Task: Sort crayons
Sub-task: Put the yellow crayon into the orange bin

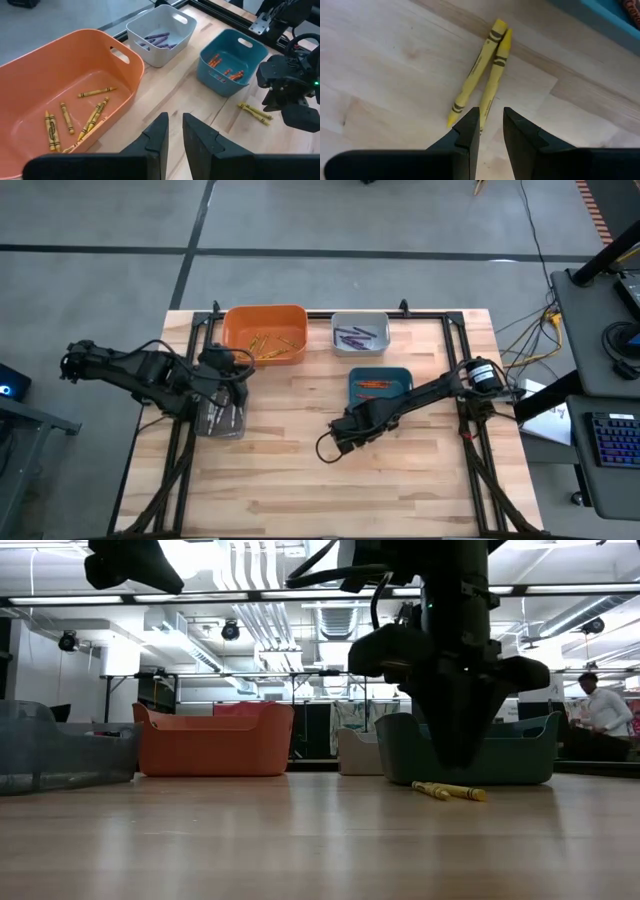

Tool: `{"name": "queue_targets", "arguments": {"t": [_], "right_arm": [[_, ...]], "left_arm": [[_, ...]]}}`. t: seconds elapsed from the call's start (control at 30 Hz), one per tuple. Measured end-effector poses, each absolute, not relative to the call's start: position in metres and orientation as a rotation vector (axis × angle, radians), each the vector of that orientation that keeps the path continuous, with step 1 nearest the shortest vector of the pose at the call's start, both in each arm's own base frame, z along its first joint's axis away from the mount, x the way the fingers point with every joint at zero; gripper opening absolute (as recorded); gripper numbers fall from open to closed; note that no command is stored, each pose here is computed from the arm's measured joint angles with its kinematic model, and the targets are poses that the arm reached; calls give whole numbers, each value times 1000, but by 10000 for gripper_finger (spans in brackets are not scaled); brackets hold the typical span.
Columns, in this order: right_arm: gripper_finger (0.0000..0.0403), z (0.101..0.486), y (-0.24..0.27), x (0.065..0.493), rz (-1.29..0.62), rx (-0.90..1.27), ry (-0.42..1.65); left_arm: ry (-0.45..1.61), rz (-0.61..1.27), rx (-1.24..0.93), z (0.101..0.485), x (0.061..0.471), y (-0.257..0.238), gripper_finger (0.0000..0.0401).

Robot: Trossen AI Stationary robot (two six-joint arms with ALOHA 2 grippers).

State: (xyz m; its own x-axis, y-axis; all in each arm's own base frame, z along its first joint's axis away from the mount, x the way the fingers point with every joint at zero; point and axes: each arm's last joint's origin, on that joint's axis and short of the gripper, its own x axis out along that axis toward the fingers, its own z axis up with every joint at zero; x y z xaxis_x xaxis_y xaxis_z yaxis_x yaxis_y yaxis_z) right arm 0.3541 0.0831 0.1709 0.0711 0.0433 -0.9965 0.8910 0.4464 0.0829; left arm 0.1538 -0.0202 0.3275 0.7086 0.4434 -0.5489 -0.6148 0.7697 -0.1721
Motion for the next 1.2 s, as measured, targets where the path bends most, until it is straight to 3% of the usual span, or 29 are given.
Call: {"name": "queue_targets", "arguments": {"t": [1.2], "right_arm": [[75, 144, 80, 345, -812, 913, 1325]], "left_arm": [[503, 624, -342, 327, 156, -20, 39]]}}
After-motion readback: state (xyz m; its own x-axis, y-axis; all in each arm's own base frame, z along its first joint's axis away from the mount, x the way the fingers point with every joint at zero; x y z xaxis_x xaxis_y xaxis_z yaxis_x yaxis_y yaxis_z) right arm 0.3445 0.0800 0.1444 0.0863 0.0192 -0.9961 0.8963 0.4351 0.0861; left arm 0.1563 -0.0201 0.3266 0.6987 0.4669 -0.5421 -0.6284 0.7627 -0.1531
